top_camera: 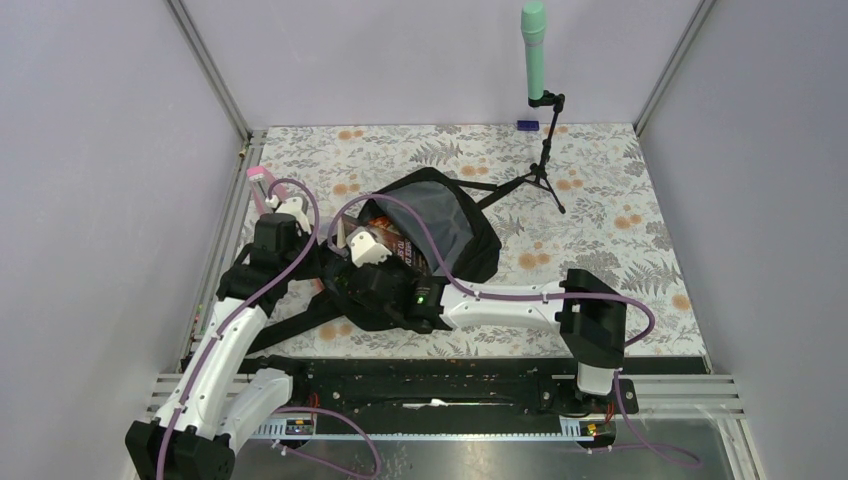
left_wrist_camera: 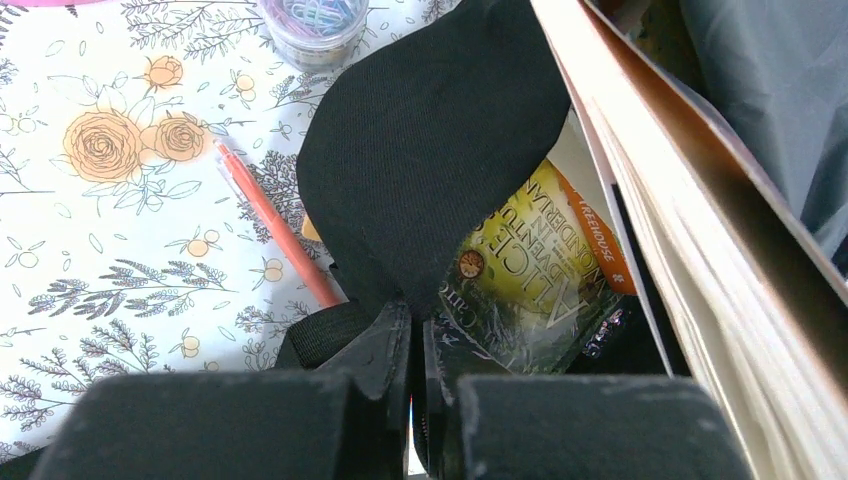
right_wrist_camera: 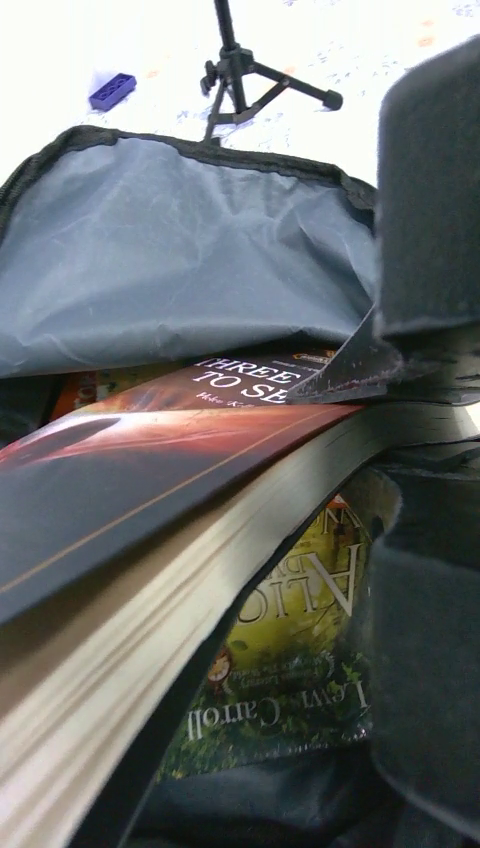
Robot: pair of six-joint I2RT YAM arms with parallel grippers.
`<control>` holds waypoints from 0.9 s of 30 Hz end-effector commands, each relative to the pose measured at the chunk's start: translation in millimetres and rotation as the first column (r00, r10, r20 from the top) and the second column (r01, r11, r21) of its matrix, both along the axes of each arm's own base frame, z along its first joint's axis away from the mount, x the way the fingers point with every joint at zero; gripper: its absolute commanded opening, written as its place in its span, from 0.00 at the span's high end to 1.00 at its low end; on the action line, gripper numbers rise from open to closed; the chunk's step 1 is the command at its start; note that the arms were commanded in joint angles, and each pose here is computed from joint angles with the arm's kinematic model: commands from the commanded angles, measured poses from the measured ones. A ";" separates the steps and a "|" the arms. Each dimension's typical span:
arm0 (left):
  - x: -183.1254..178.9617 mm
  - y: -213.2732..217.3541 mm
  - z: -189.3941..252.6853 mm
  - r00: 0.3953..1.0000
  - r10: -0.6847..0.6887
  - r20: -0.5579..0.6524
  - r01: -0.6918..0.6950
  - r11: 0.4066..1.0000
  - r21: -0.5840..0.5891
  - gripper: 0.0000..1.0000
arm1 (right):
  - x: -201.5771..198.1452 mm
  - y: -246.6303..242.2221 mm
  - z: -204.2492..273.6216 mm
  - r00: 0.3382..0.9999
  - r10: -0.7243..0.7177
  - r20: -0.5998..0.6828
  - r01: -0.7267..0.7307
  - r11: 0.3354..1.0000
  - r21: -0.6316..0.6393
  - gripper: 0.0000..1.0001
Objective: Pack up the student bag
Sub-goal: Place the book in the student bag.
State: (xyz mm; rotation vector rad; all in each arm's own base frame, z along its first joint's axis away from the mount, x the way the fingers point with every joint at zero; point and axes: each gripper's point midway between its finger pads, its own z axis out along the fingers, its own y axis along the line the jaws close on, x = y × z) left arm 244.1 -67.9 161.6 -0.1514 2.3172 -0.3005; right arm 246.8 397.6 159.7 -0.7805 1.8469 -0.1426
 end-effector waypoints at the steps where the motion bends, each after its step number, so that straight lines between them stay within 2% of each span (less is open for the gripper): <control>1: 15.2 -6.4 29.1 0.991 -0.001 0.130 0.008 0.999 -0.051 1.00 | -22.2 -47.1 -58.0 0.987 -0.089 -0.136 0.066 0.984 -0.163 1.00; 7: 15.7 -5.7 31.0 0.990 0.005 0.139 0.003 0.999 -0.052 1.00 | -33.1 -59.9 -68.8 0.971 -0.148 -0.185 0.109 0.972 -0.206 1.00; 17: 16.5 13.1 24.8 0.989 0.097 0.115 -0.097 0.995 -0.008 1.00 | -47.1 -78.9 -74.6 0.958 -0.192 -0.215 0.143 0.964 -0.222 1.00; 27: 15.1 9.9 32.9 0.985 0.087 0.152 -0.082 0.996 -0.038 1.00 | -49.7 -74.2 -74.4 0.952 -0.190 -0.241 0.136 0.965 -0.226 1.00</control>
